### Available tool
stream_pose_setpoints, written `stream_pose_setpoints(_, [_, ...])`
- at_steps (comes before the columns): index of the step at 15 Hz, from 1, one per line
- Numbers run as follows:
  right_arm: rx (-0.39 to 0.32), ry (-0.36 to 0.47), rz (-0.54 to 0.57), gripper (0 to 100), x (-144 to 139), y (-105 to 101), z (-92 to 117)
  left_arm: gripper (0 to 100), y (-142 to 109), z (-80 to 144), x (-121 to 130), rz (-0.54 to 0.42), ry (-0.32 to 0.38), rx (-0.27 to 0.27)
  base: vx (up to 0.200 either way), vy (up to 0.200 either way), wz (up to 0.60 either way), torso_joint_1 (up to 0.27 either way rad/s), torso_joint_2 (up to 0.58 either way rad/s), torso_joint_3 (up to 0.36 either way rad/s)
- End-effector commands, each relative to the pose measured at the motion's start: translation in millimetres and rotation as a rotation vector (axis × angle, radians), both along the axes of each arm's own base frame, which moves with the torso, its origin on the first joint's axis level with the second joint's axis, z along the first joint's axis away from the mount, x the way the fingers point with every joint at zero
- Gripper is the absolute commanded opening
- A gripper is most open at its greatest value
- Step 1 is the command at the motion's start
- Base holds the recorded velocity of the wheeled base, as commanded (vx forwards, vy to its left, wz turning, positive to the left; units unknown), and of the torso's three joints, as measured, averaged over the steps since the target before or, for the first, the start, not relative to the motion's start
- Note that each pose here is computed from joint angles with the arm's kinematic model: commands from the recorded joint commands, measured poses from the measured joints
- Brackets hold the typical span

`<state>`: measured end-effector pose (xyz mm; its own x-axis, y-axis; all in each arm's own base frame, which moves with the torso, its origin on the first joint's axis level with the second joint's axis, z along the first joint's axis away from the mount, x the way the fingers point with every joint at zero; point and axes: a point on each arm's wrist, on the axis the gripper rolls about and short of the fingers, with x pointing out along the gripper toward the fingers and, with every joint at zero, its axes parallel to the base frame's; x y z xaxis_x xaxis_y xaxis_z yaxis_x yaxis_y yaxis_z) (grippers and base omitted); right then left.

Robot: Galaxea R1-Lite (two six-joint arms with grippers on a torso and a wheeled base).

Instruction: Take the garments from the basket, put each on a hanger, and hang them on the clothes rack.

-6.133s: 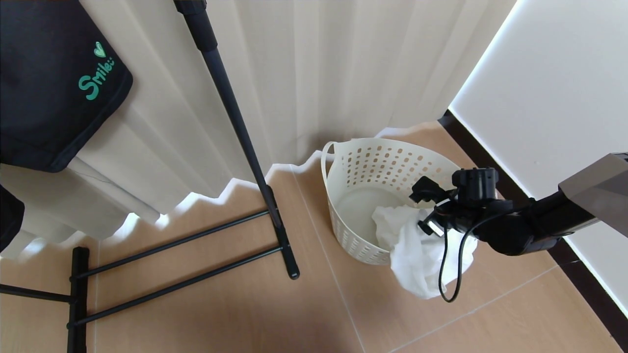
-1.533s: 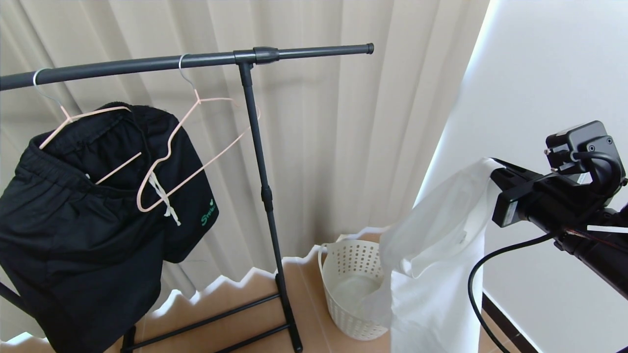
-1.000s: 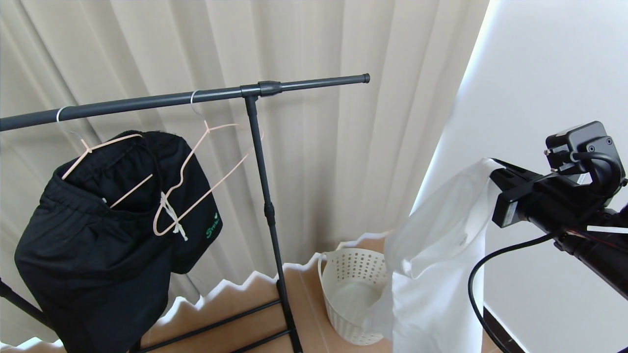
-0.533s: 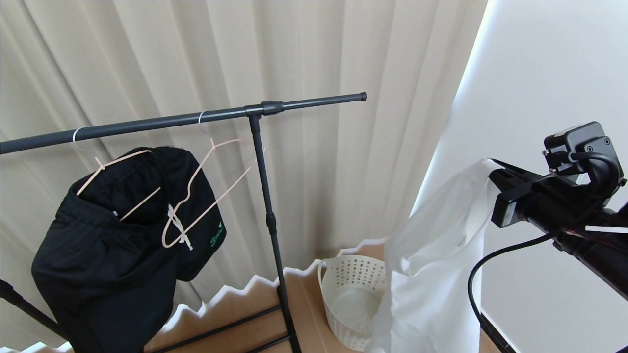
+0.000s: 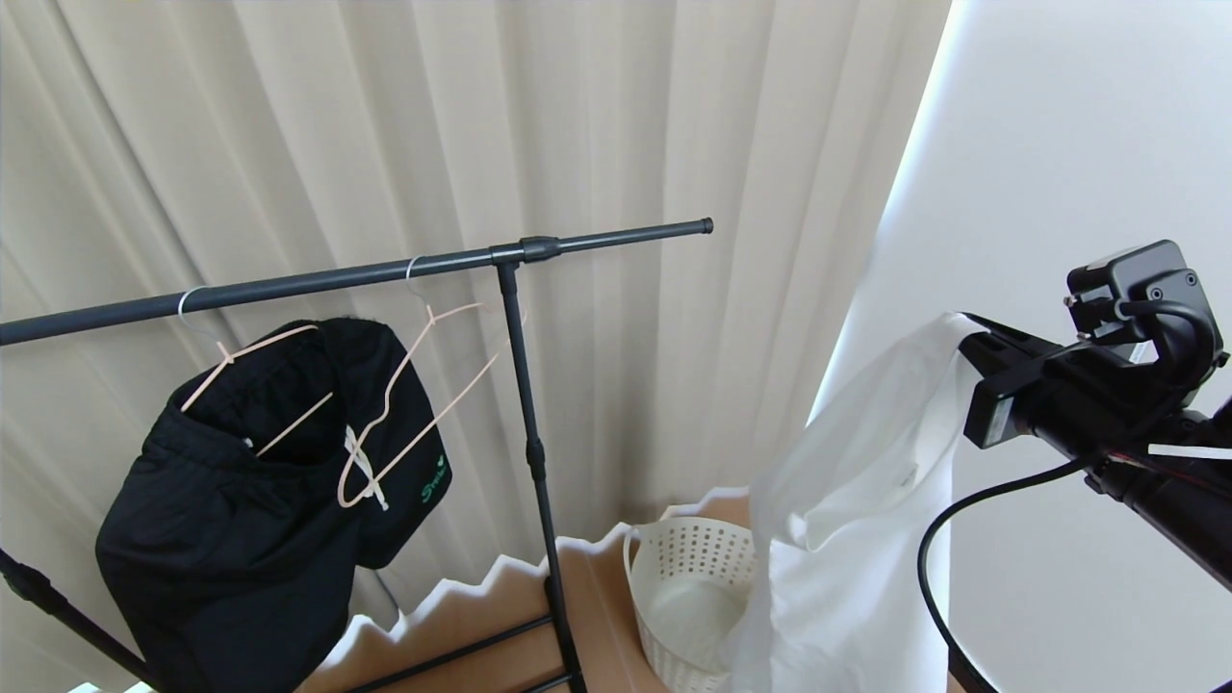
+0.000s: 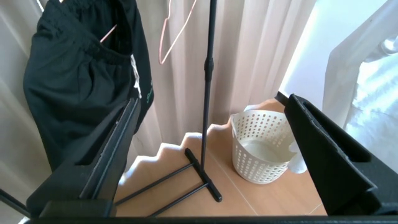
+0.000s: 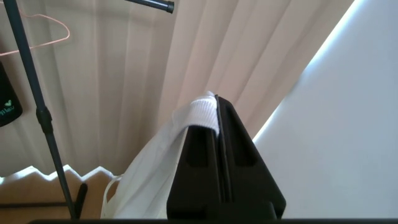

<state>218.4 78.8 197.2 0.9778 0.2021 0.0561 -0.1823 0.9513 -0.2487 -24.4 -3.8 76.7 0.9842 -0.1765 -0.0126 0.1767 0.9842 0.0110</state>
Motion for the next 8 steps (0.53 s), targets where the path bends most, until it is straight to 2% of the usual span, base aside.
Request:
stream_pose_setpoints(1, [-0.001, 0.003, 0.000, 0, 0.0, 0.1, -0.8, 100, 0.0, 0.0, 0.1, -0.001, 0.001, 0.001, 0.000, 0.000, 0.00, 0.139, -0.28, -0.159])
stream_pose_setpoints(8, [-0.006, 0.007, 0.000, 0, -1.3, -0.4, -2.1, 100, 0.0, 0.0, 0.1, 0.000, 0.001, -0.001, 0.000, 0.000, 0.00, 0.100, -0.21, -0.110])
